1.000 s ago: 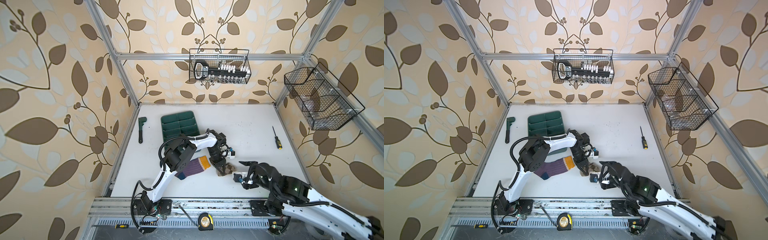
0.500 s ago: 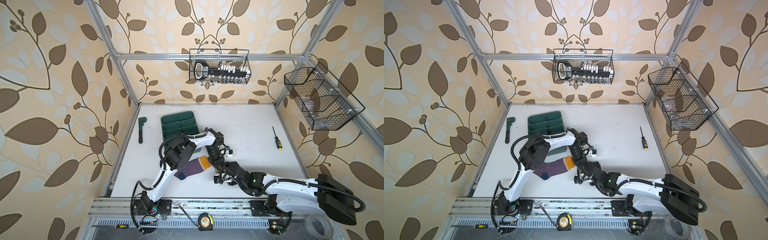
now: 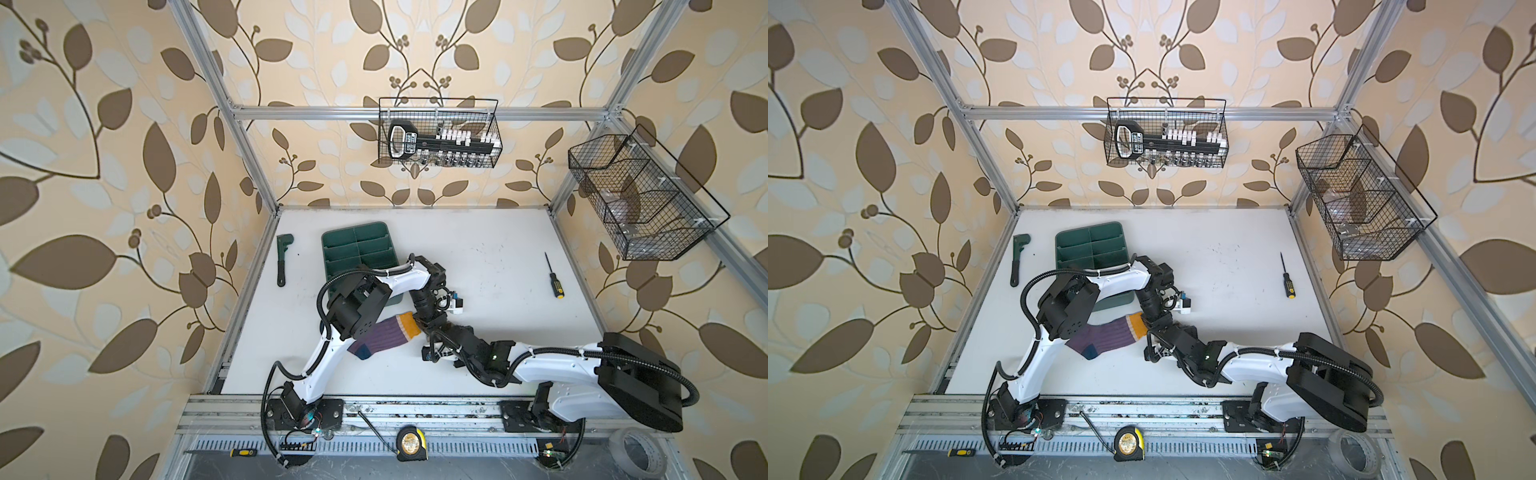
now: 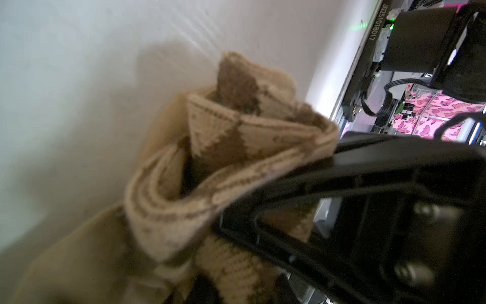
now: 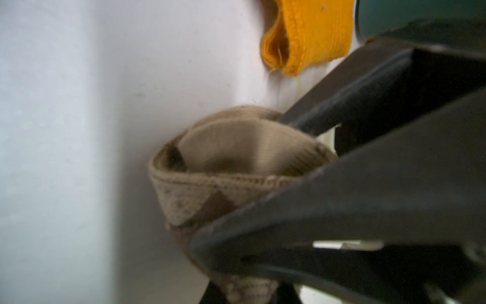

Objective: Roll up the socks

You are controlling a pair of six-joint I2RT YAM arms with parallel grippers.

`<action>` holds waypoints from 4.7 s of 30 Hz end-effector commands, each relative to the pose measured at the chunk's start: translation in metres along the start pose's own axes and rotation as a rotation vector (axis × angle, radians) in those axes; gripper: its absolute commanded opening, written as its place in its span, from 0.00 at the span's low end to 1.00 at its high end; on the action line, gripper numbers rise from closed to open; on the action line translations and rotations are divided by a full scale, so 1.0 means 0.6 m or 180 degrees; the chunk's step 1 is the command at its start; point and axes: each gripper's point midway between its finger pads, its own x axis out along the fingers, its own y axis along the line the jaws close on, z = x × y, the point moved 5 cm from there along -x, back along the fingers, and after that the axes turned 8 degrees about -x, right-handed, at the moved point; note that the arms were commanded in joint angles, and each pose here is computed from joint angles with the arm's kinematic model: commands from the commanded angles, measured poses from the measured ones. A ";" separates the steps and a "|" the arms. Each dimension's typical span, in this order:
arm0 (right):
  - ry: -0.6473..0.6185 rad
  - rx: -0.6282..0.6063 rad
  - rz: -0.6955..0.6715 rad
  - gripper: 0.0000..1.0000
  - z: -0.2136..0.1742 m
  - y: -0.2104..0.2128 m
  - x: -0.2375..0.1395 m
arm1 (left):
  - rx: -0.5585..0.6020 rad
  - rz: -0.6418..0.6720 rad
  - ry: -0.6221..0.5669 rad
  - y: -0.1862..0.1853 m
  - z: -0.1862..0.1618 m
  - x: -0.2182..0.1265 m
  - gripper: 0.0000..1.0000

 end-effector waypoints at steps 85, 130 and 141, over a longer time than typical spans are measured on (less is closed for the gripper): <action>-0.0056 0.1973 0.0826 0.75 -0.148 -0.068 -0.142 | 0.1155 0.2365 -0.0572 0.013 -0.075 0.056 0.00; -0.2060 0.3432 -0.1301 0.67 -0.165 -0.144 -0.400 | 0.0731 0.3147 -0.2155 -0.012 -0.106 -0.454 0.00; -0.2451 0.3768 -0.0447 0.60 -0.116 -0.136 -0.342 | 0.0333 0.3818 -0.1844 0.158 -0.081 -0.503 0.00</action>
